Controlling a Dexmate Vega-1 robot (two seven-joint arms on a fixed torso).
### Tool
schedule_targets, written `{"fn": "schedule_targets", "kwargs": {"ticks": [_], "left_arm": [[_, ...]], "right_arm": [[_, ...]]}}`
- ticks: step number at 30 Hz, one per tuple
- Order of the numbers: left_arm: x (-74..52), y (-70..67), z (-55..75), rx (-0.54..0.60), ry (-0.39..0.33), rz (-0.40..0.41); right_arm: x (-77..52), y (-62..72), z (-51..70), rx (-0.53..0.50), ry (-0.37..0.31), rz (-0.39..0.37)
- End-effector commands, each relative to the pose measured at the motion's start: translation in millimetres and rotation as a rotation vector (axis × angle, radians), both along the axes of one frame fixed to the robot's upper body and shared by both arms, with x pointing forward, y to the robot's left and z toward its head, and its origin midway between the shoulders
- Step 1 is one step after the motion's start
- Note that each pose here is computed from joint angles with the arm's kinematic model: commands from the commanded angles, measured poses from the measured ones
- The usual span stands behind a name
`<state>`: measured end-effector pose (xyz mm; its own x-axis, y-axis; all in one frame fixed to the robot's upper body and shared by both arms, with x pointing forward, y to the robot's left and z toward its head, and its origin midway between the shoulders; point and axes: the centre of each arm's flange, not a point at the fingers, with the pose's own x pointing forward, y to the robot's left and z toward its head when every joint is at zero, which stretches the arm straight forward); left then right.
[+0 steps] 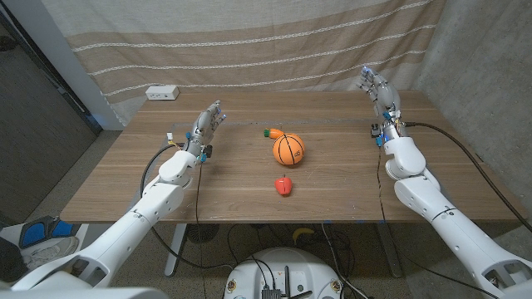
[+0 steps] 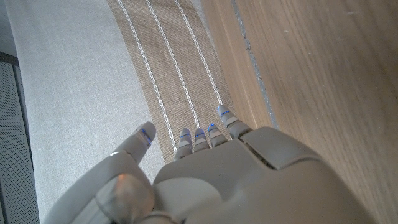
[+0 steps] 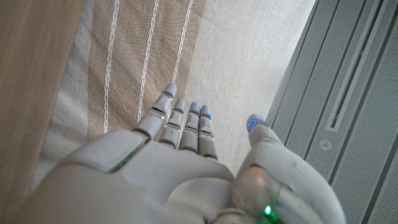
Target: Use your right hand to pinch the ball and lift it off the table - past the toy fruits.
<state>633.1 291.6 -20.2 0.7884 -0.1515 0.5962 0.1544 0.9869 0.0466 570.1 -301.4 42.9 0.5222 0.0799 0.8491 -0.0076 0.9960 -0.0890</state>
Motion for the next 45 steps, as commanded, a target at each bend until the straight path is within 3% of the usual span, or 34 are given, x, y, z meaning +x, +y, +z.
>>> {"fn": "schedule_targets", "kwargs": {"ticks": [1, 29, 45], "left_arm": [[-1.6, -0.8, -0.2, -0.003, -0.005, 0.000], [-3.6, -5.8, -2.2, 0.000, -0.007, -0.002], [-4.1, -5.3, -3.7, 0.002, -0.004, -0.005]], "right_arm": [[-13.9, 12.1, 6.9, -0.075, -0.051, -0.064], [-31.9, 39.2, 12.4, -0.236, -0.096, -0.183], [-34.4, 58.1, 12.2, -0.335, -0.101, -0.227]]}}
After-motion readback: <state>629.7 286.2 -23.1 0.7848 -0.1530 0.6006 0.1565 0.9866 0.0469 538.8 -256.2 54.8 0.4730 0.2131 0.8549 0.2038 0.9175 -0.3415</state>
